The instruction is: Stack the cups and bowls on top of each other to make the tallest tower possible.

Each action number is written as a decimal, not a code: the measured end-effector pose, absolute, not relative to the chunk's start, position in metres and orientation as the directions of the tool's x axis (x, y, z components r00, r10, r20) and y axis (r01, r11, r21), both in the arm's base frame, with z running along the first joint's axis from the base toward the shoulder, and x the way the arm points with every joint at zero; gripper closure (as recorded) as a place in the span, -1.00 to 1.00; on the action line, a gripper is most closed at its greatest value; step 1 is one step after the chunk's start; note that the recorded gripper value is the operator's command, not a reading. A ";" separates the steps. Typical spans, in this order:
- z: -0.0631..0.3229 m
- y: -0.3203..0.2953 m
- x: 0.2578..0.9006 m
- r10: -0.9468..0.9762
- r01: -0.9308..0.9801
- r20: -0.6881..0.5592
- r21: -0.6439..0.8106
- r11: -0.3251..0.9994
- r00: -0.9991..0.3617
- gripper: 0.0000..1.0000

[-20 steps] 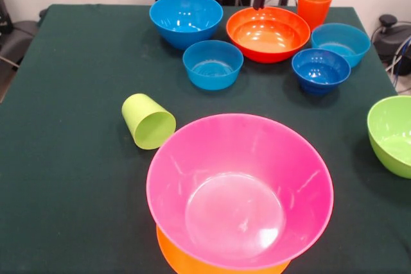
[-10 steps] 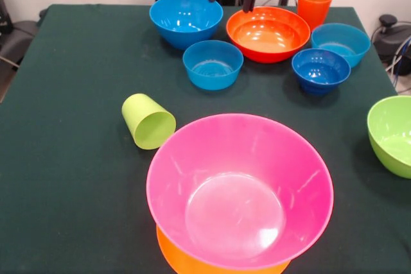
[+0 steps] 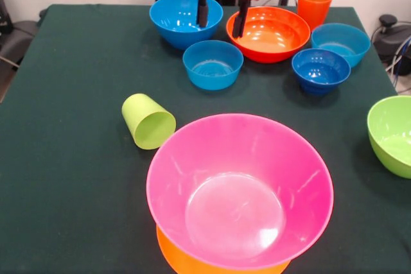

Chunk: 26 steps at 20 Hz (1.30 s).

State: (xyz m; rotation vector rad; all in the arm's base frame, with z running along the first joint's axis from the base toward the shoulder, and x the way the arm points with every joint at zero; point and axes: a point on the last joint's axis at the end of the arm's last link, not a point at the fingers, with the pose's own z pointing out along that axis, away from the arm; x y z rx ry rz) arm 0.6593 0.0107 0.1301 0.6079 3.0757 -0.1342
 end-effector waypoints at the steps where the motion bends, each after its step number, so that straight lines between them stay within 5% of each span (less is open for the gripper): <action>1: 0.127 0.010 0.659 0.380 0.381 -0.021 -0.082 0.921 -0.925 -1.00; 26: 0.070 -0.001 0.656 0.352 0.351 -0.002 -0.102 0.931 -0.936 -1.00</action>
